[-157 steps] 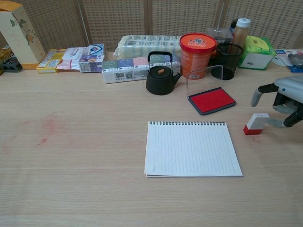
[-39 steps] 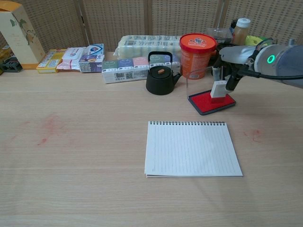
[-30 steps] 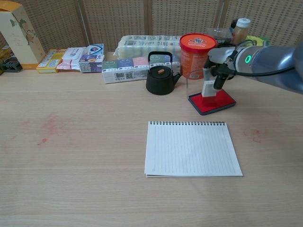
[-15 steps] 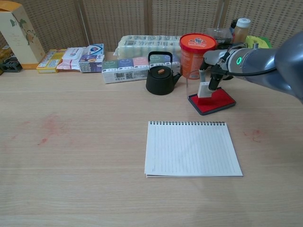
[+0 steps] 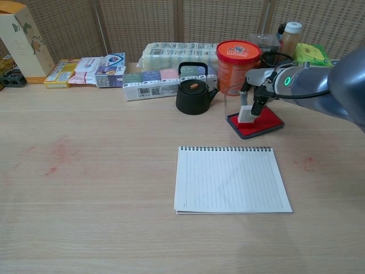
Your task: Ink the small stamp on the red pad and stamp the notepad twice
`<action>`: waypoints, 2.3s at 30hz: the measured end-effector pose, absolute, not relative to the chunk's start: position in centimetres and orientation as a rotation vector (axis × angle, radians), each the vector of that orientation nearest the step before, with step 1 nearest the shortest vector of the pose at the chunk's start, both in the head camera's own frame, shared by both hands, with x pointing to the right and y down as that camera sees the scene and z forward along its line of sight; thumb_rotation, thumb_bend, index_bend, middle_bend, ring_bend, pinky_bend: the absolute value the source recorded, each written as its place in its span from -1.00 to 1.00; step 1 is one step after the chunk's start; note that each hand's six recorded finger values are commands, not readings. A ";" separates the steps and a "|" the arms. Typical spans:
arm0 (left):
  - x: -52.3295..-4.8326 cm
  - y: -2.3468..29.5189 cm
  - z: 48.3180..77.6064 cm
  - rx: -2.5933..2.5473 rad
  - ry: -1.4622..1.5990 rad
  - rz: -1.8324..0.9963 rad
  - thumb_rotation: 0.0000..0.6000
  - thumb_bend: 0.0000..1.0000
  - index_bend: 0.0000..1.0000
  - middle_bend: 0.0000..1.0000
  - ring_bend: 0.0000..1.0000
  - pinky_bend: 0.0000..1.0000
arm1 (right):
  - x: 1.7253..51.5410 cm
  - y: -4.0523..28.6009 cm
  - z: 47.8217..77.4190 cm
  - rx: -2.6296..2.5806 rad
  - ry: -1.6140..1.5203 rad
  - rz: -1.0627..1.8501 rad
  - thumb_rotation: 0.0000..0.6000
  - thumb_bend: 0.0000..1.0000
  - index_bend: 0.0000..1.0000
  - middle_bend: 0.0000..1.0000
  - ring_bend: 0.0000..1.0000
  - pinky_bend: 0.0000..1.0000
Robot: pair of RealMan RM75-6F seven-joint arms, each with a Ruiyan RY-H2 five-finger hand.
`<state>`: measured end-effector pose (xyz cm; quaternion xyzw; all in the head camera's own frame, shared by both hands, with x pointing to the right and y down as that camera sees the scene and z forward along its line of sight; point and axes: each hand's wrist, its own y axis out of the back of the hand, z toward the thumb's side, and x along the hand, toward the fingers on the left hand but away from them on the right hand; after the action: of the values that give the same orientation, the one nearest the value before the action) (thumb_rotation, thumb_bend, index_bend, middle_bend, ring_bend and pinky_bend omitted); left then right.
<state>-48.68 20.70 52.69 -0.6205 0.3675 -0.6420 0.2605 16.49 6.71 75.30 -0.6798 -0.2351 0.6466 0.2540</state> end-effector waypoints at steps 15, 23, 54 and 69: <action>-48.8 20.7 52.5 -1.683 1.005 -1.734 1.00 -1.00 -1.00 -1.00 -1.00 -0.99 | 17.5 6.9 76.0 -1.842 -0.655 1.774 1.00 -0.03 0.10 0.86 1.00 1.00; -48.7 20.7 52.5 -1.686 1.002 -1.730 1.00 -1.00 -1.00 -1.00 -1.00 -0.99 | 17.4 7.1 75.9 -1.846 -0.655 1.771 1.00 -0.03 0.10 0.86 1.00 1.00; -48.1 21.1 51.5 -1.737 1.010 -1.674 1.00 -1.00 -1.00 -1.00 -1.00 -0.99 | 13.5 11.2 65.8 -1.783 -0.715 1.604 1.00 -0.01 0.13 0.86 1.00 1.00; -48.4 21.0 51.6 -1.751 1.019 -1.681 1.00 -1.00 -1.00 -1.00 -1.00 -0.99 | 8.5 15.4 68.6 -1.812 -0.714 1.641 1.00 0.00 0.14 0.86 1.00 1.00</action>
<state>-48.43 21.01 51.59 -0.6438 0.3747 -0.6178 0.2517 8.49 15.38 68.57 -0.6802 -0.2679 0.6162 0.2930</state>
